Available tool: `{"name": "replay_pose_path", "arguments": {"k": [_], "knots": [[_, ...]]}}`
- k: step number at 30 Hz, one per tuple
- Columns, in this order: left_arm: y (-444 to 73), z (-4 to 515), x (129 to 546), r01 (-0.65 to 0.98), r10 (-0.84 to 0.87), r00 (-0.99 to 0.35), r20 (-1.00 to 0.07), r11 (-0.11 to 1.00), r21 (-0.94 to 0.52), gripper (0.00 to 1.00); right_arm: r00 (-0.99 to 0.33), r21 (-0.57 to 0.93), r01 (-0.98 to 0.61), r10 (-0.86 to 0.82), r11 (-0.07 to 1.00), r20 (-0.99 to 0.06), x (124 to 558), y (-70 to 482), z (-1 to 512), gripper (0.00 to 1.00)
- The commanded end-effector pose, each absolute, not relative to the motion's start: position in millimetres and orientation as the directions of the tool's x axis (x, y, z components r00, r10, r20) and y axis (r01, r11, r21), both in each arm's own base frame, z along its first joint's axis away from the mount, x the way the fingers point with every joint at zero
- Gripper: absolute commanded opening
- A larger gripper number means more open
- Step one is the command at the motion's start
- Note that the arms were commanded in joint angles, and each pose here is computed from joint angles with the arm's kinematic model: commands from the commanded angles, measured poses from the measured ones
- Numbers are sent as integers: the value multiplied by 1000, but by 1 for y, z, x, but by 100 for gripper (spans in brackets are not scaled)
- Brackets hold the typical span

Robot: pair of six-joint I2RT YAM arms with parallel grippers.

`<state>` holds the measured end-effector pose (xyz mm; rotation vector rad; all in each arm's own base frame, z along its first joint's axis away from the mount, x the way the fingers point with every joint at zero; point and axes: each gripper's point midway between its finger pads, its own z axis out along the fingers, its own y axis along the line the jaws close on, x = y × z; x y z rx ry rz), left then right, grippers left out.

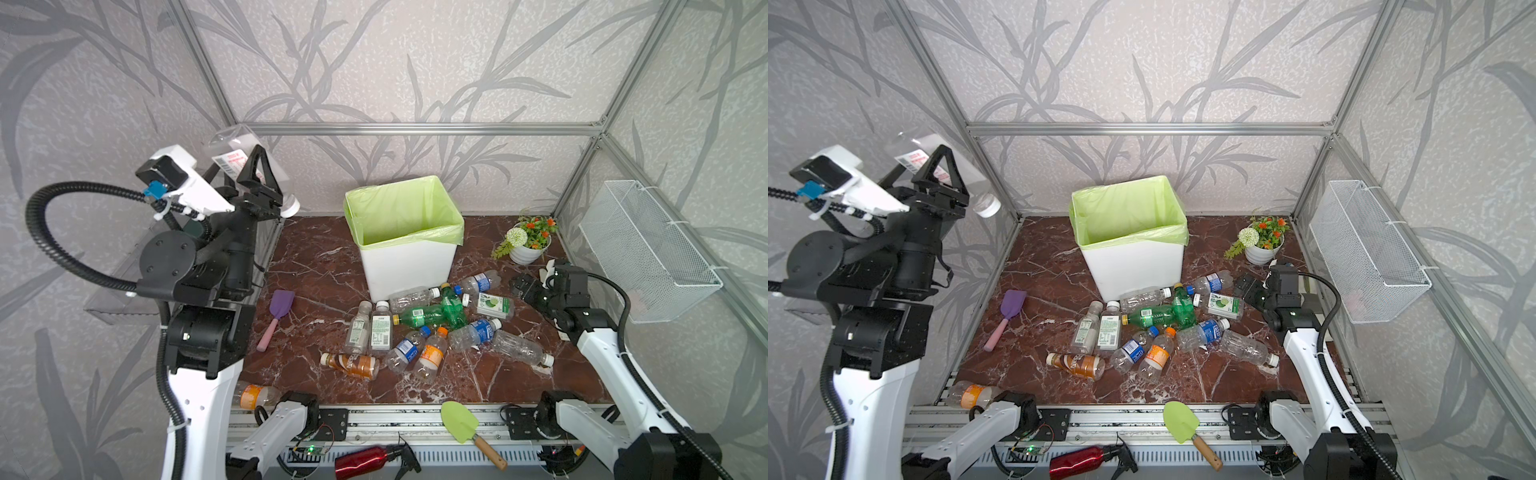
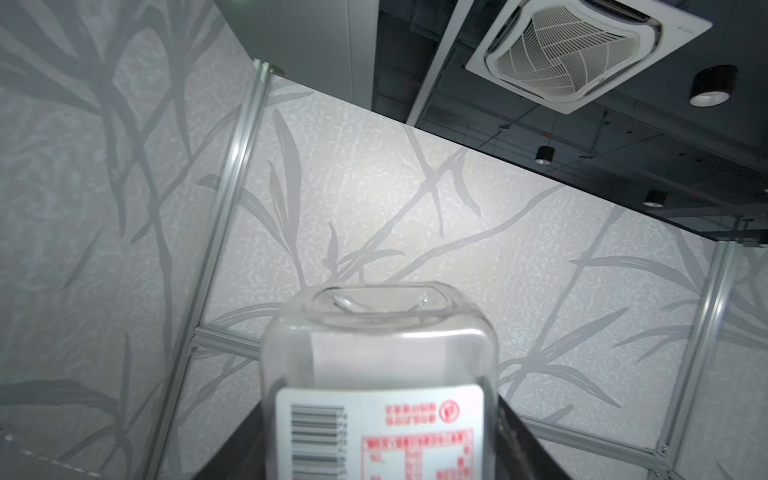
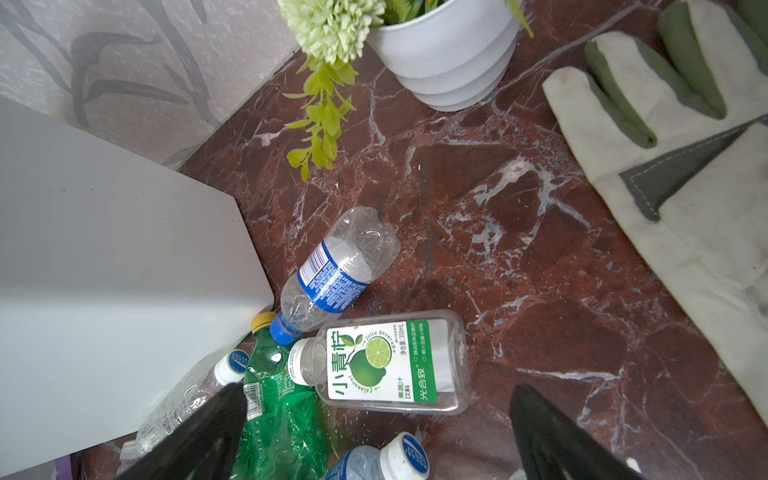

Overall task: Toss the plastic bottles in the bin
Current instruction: 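Lift the red-labelled bottle over the bin and open the left gripper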

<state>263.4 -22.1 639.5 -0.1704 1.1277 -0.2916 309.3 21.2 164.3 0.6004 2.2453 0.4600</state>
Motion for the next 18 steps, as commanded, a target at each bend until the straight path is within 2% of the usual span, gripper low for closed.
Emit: {"name": "replay_pose_path", "arguments": {"k": [1,3,4,6,7,9,11,13,15,18], "knots": [[-103,553,358,242,-215,69,-974,951,-193,37,-574,499,264,550,825,-606,307,18,176,99],[-161,477,393,324,-146,-171,-974,926,-196,40,-563,504,270,559,821,-608,306,16,177,99],[-186,439,405,350,-86,-283,-955,918,-186,44,-559,506,272,562,819,-609,306,15,178,99],[-196,408,417,307,15,-397,-918,944,-118,70,-560,512,267,563,817,-607,308,15,180,99],[-186,420,420,261,27,-397,-917,962,-85,75,-565,510,261,558,820,-608,308,15,182,99],[-162,483,405,202,16,-270,-963,978,-41,99,-565,498,257,547,828,-618,308,12,187,99],[-134,563,374,164,-7,-21,-1000,986,-10,99,-551,495,261,548,829,-629,308,8,191,99],[-107,612,341,106,-21,134,-991,994,-7,99,-535,511,262,564,819,-629,308,7,193,99],[-83,632,316,38,-21,185,-983,999,-14,99,-532,529,261,578,807,-619,309,9,191,99],[-56,621,295,-47,-68,181,-981,996,-78,99,-537,537,265,585,801,-608,310,10,184,99]]}}
